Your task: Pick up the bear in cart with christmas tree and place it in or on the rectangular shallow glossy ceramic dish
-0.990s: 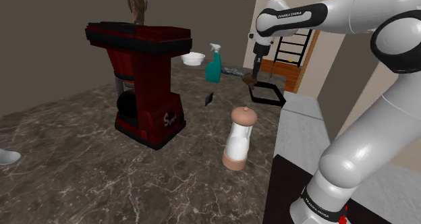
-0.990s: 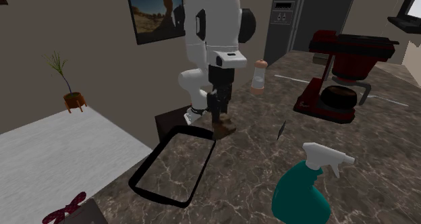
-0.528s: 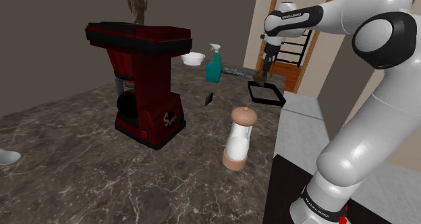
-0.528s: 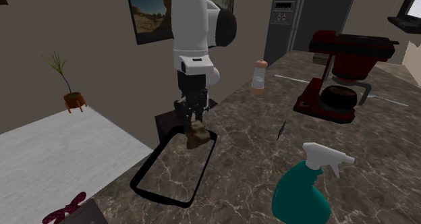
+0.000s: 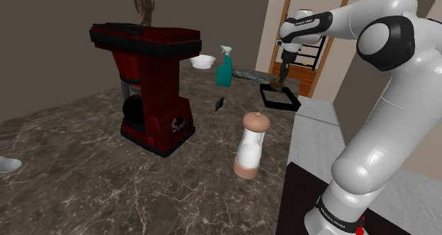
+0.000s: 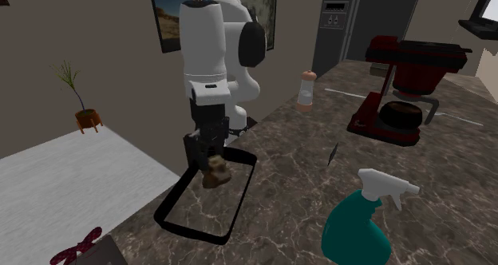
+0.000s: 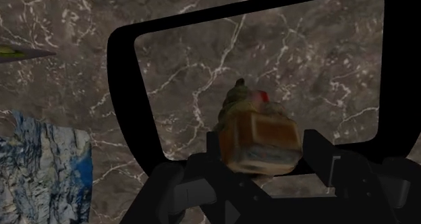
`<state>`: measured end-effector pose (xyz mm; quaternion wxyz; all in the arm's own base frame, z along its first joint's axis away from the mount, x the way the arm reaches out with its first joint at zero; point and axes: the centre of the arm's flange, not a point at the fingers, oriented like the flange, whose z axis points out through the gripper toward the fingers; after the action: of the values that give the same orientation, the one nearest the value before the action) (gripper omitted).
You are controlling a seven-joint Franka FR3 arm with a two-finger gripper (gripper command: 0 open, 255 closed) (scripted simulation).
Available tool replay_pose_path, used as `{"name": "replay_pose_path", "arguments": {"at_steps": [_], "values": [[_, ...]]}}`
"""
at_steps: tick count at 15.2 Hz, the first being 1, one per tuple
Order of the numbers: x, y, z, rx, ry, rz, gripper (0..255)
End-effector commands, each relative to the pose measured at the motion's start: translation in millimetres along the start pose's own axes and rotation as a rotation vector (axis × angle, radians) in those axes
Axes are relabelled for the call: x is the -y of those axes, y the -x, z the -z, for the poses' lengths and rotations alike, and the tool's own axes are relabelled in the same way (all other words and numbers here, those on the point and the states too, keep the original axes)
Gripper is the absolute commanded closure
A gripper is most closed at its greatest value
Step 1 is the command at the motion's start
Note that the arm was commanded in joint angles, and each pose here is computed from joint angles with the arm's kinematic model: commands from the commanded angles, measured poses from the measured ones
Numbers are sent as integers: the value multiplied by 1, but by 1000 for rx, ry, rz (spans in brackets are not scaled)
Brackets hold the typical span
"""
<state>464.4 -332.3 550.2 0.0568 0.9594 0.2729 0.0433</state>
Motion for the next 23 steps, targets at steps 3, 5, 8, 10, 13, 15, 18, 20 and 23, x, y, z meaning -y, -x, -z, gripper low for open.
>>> {"name": "replay_pose_path", "arguments": {"at_steps": [3, 5, 8, 10, 13, 15, 18, 20, 23], "values": [[3, 2, -21, 0, 1, 0, 255], [5, 3, -35, 0, 1, 0, 255], [5, 3, -35, 0, 1, 0, 255], [5, 3, -35, 0, 1, 0, 255], [5, 3, -35, 0, 1, 0, 255], [5, 2, -35, 0, 1, 0, 0], [5, 2, -35, 0, 1, 0, 0], [5, 3, -22, 0, 1, 0, 0], [5, 3, 15, 0, 1, 0, 0]]}}
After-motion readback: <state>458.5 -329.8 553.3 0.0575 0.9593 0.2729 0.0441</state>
